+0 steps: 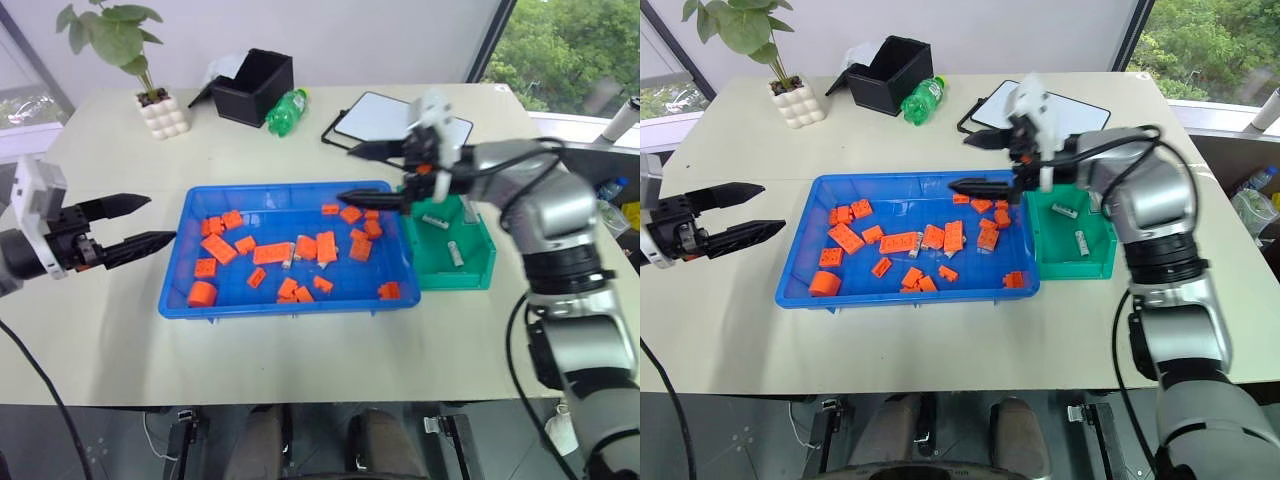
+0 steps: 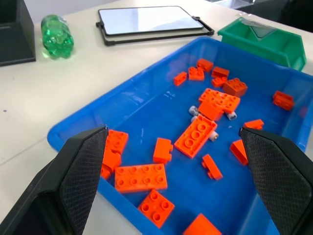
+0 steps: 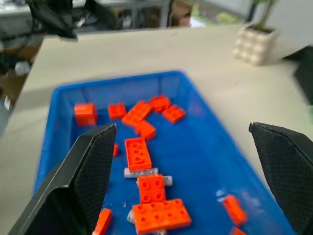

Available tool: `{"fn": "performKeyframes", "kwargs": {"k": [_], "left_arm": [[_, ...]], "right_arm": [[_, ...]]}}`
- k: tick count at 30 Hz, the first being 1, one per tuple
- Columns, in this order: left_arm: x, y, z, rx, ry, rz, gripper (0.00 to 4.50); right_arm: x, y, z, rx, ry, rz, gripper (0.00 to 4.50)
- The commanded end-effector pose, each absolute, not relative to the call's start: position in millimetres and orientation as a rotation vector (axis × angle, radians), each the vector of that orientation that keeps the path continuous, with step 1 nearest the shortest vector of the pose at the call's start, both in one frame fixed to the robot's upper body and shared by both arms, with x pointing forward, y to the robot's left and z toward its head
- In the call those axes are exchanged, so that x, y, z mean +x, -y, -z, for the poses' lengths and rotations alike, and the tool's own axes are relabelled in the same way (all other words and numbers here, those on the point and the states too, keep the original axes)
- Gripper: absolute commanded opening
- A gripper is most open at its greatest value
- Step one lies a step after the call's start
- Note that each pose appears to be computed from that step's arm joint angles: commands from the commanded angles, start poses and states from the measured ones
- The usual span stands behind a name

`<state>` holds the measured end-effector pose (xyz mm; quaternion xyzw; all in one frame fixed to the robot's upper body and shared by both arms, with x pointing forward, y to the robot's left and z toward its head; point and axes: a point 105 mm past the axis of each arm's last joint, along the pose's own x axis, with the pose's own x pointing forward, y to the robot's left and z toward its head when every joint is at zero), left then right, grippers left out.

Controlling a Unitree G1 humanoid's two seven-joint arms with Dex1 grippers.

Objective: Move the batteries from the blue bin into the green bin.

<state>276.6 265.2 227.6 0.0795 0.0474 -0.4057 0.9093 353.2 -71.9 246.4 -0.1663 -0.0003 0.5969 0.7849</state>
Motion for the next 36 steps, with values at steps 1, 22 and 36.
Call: {"fn": "performKeyframes", "kwargs": {"k": [1,22,36], "left_arm": [[271.3,-258.4,-228.3,0.193,-0.082,0.851,4.50],[262.0,-225.9,-208.2,0.167,-0.035,0.862,4.50],[259.6,-223.0,-209.8,0.143,0.014,0.818,4.50]], "right_arm": [[359.5,53.4,-239.8,-0.433,0.027,-1.287,4.46],[354.5,-46.2,-162.6,-0.661,-0.184,-1.633,4.46],[375.6,-59.0,-153.0,-0.688,-0.240,-1.520,4.46]]}}
